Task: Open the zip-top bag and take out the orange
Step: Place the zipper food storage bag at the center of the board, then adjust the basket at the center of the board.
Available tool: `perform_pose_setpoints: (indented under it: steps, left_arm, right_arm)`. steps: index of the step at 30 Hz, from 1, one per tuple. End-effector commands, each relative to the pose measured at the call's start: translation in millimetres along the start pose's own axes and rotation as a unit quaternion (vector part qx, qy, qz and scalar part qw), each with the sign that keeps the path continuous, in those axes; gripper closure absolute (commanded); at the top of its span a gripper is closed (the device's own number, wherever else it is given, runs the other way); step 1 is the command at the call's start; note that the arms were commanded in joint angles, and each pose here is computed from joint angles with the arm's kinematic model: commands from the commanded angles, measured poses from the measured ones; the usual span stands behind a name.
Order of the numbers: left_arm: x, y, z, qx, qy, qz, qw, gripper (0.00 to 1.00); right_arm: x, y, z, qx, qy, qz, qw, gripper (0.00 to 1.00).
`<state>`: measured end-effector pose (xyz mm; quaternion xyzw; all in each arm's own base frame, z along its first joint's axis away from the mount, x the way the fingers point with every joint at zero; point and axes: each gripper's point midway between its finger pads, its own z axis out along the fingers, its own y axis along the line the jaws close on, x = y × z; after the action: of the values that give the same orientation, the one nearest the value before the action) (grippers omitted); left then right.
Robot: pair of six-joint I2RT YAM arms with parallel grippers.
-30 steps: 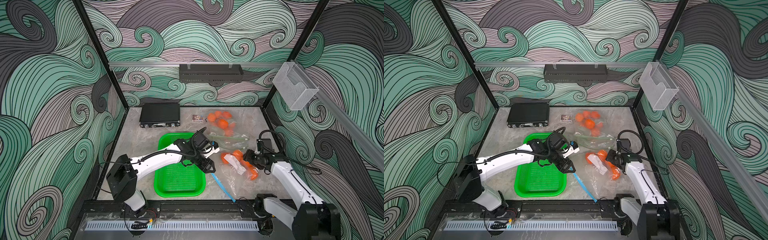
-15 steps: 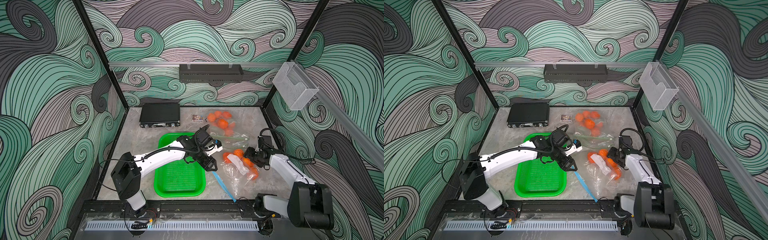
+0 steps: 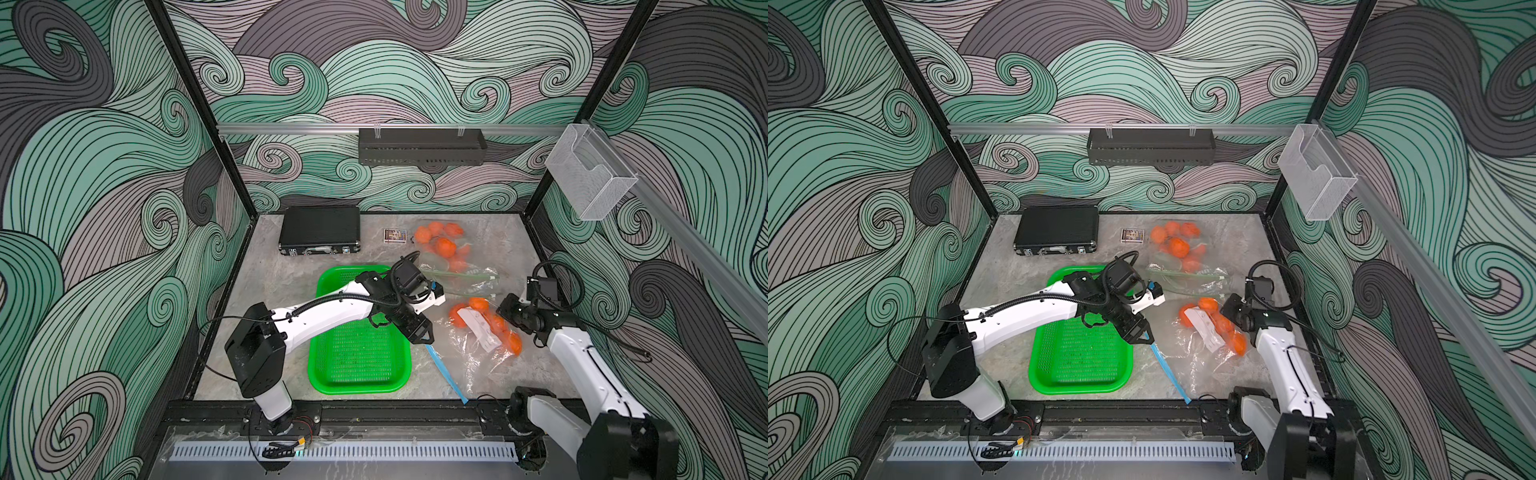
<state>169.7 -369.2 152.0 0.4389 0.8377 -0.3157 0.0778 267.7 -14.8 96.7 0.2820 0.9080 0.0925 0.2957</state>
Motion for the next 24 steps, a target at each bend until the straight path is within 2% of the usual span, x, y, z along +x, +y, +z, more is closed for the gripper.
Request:
perform_pose_setpoints:
  steps: [1, 4, 9, 13, 18, 24]
  left_arm:
    - [-1, -6, 1, 0.014, 0.009, 0.006, 1.0, 0.51]
    - [-1, -6, 0, 0.011, 0.01, 0.009, 1.0, 0.51]
    - [0, -6, 2, 0.013, 0.015, 0.002, 1.0, 0.5]
    - [6, -4, 6, 0.014, 0.027, -0.013, 0.999, 0.51]
    - [2, -3, 18, 0.024, 0.024, -0.037, 0.999, 0.6]
    - [-21, -6, 44, 0.019, 0.019, -0.064, 0.998, 0.87]
  right_arm:
    - [-8, -12, 3, 0.025, -0.022, 0.015, 0.999, 1.0]
    - [-18, -17, 1, 0.037, -0.037, 0.03, 0.998, 1.0]
    - [-40, -43, -12, 0.065, -0.109, 0.113, 0.985, 1.0]
    - [-44, -51, -25, 0.079, -0.136, 0.136, 0.978, 1.0]
    - [-33, -67, -20, 0.107, -0.138, 0.132, 0.976, 1.0]
    - [-28, -65, -15, 0.099, -0.13, 0.123, 0.979, 1.0]
